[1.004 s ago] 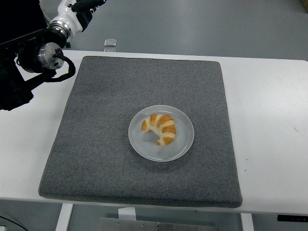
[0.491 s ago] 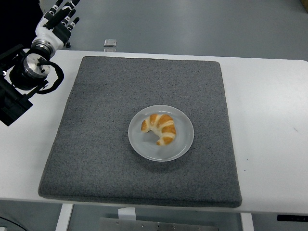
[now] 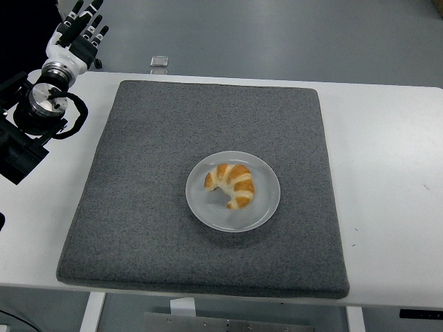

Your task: Place the bread on the plate

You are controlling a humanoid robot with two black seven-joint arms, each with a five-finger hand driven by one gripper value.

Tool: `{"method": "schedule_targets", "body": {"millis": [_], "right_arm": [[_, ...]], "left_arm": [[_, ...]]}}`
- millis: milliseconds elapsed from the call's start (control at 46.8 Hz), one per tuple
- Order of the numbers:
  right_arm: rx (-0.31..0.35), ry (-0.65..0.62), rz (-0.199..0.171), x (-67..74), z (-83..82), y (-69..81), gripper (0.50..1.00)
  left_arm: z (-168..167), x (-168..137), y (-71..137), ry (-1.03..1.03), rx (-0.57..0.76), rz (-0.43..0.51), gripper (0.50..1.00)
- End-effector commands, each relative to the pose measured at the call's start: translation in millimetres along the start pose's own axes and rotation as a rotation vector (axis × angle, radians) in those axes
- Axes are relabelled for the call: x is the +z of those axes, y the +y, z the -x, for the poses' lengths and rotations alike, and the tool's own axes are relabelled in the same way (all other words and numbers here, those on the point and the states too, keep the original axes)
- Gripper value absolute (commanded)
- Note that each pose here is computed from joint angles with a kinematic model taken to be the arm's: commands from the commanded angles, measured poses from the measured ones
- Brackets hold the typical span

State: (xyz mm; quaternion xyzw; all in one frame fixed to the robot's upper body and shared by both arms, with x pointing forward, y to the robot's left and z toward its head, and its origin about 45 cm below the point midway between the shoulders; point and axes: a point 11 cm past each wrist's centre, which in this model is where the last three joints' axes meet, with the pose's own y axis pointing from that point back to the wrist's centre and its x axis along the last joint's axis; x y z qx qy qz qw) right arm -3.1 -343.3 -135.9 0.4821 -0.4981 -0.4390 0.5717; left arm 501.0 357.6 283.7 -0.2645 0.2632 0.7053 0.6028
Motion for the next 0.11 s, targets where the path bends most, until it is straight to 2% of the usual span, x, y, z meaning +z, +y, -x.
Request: {"method": "schedule_targets", "body": {"millis": [0,85], "right_arm": [[-0.003,0.001,0.000,0.0,0.5,0.0,0.930],[-0.007,0.001,0.002,0.2,0.9,0.0,0.932]], "left_arm": [[2.7,0.4,-0.8,0.004,-0.005,0.003,1.000],[3.5,-7.5,-2.0,0.011,0.002,-0.004,1.000]]}}
